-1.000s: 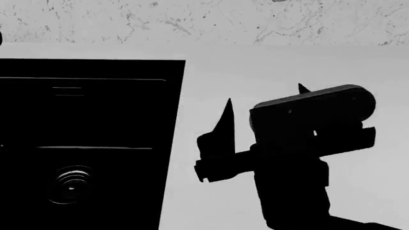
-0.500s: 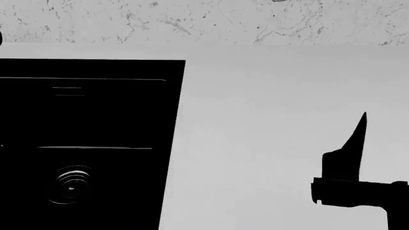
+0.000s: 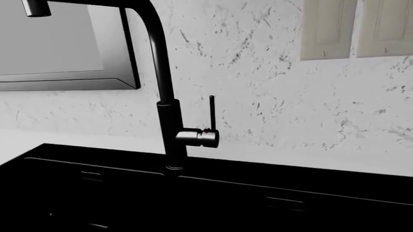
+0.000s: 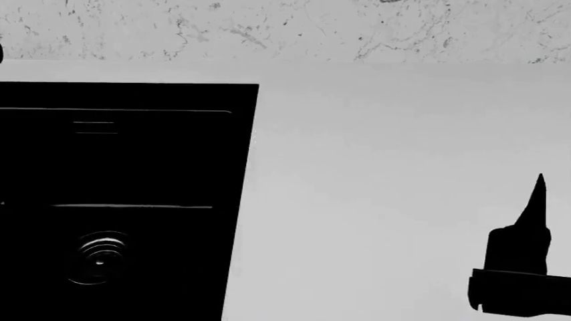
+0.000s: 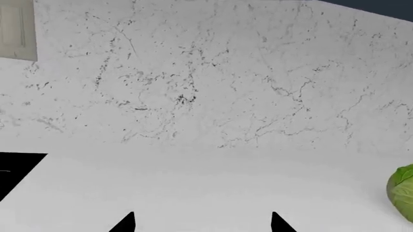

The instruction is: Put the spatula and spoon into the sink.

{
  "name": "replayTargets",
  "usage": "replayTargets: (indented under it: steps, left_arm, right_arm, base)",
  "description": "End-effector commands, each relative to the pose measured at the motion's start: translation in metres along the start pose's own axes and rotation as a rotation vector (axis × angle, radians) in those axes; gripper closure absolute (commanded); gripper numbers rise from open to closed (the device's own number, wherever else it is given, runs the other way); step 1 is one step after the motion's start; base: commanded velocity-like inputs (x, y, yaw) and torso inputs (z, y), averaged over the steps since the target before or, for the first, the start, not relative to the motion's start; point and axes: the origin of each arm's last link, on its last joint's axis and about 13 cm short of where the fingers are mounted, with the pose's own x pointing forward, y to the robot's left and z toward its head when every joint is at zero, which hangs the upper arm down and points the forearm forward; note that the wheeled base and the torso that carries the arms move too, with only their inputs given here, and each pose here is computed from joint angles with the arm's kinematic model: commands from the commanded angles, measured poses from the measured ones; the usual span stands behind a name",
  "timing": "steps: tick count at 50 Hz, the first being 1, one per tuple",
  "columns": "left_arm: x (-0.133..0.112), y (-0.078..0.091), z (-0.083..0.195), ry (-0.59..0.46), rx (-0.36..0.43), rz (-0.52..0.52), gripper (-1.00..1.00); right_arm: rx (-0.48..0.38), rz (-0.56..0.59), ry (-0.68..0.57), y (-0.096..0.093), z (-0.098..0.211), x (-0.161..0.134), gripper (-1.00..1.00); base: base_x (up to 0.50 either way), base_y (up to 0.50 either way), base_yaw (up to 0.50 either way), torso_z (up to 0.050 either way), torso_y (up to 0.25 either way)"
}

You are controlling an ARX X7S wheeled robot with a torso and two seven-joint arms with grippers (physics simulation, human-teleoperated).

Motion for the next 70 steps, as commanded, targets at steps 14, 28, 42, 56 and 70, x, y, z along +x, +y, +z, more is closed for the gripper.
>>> replayTargets:
  steps: [14,28,42,56,70]
  left_arm:
    - [-0.0053,-0.0010,0.0009,-0.020,-0.025,-0.022,-1.00]
    - [-0.0071,0.0018,0.0009,-0.019,-0.034,-0.019,-1.00]
    - [-0.0068,0.0011,0.0005,-0.017,-0.036,-0.020,-1.00]
    - [-0.0085,-0.0006,0.0026,-0.020,-0.026,-0.024,-1.00]
    - [-0.0078,-0.0004,0.0031,-0.020,-0.026,-0.027,-1.00]
  right_arm:
    - [0.023,0.073,-0.045,-0.0009,0.0084,0.0023,-1.00]
    - [0.027,0.095,-0.057,0.0014,0.0137,-0.0003,-1.00]
    - [0.024,0.099,-0.074,0.0012,0.0116,-0.0004,-1.00]
    - [0.039,0.094,-0.074,0.0017,0.0087,-0.0009,-1.00]
    - [0.030,0.093,-0.084,0.0013,0.0134,-0.0016,-1.00]
  base:
    - [-0.16,0.43,0.00,0.000,0.000]
    - [-0.43,0.38,0.00,0.000,0.000]
    - [0.01,0.50,0.00,0.000,0.000]
    - [0.06,0.50,0.00,0.000,0.000]
    - [0.06,0.50,0.00,0.000,0.000]
